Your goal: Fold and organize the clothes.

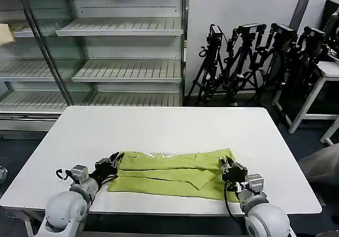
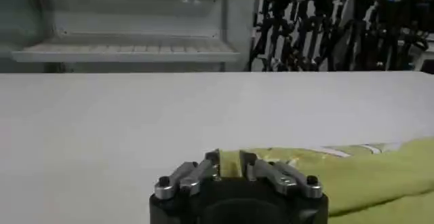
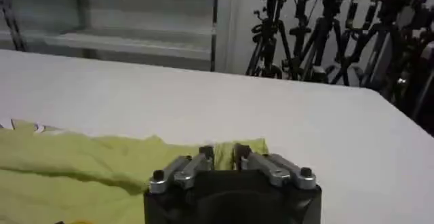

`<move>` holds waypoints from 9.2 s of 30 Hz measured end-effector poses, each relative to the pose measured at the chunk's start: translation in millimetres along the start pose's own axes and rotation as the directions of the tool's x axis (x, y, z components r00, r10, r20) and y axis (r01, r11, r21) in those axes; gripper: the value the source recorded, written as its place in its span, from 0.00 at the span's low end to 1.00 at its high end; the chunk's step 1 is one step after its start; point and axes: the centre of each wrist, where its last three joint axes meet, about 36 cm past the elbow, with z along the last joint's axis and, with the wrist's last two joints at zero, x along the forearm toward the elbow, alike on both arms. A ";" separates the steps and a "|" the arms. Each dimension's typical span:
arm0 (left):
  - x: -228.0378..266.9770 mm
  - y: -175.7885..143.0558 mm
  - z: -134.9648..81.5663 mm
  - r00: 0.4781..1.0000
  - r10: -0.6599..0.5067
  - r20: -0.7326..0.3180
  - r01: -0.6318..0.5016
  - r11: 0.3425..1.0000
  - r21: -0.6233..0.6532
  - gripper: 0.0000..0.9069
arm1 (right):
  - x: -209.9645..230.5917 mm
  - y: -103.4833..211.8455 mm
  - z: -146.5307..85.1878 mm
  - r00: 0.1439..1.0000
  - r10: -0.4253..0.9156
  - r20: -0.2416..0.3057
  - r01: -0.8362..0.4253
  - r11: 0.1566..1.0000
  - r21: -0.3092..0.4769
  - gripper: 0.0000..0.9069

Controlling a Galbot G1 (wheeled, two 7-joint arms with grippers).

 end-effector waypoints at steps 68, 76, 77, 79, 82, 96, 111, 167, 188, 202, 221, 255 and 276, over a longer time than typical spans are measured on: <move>96.1 69.0 -35.1 0.939 -0.327 0.109 0.344 0.909 -0.233 0.01 | 52.0 3.7 -5.7 0.995 0.043 0.092 -0.048 0.998 0.046 1.00; 93.3 13.1 -39.1 0.971 -0.182 0.155 0.220 0.936 -0.276 0.01 | 56.3 -2.9 -2.9 0.994 0.065 0.090 -0.069 0.996 0.047 1.00; 91.1 4.5 -38.2 0.975 -0.158 0.156 0.197 0.940 -0.279 0.01 | 57.0 -3.7 -2.6 0.994 0.067 0.091 -0.072 0.996 0.047 1.00; 86.9 -10.4 -35.9 0.981 -0.114 0.157 0.156 0.947 -0.283 0.01 | 58.2 -5.2 -2.4 0.993 0.072 0.091 -0.077 0.996 0.048 1.00; 80.1 -33.6 -30.9 0.987 -0.047 0.155 0.091 0.953 -0.289 0.01 | 59.2 -7.6 -2.0 0.993 0.080 0.091 -0.085 0.995 0.050 1.00; 50.5 -110.9 -7.1 0.981 0.156 0.112 -0.120 0.953 -0.279 0.01 | 59.9 -13.6 -4.1 0.990 0.099 0.099 -0.105 0.993 0.058 1.00; 24.8 -136.2 -0.6 0.980 0.179 0.089 -0.150 0.953 -0.264 1.00 | 59.1 -14.8 -4.5 0.990 0.104 0.099 -0.111 0.992 0.060 1.00; 17.4 -47.8 33.1 0.995 -0.070 -0.074 0.085 0.971 0.225 0.02 | 67.8 -9.5 -9.1 0.989 0.090 0.117 -0.098 0.993 0.068 1.00; 31.9 2.0 -5.9 0.996 -0.087 0.022 0.078 0.958 0.275 0.01 | 66.9 -9.1 -9.8 0.988 0.085 0.128 -0.094 0.993 0.070 1.00; 92.2 123.4 -77.2 0.935 -0.334 0.119 0.340 0.940 -0.032 0.01 | 63.7 -9.3 -6.4 0.989 0.079 0.129 -0.089 0.993 0.072 1.00; 50.5 -48.1 -15.7 0.972 -0.167 0.167 0.225 0.866 -0.447 0.01 | 65.0 -19.3 -1.3 0.987 0.108 0.117 -0.118 0.990 0.081 1.00; -10.7 -218.6 -11.5 0.992 -0.027 0.125 0.037 0.996 -0.084 1.00 | -7.3 -32.0 -36.3 0.965 0.043 0.260 -0.075 0.991 0.115 1.00; -22.5 -134.1 -35.0 0.958 -0.046 0.283 0.074 0.993 -0.090 1.00 | -34.8 -32.5 -51.8 0.949 0.027 0.314 -0.068 0.990 0.121 1.00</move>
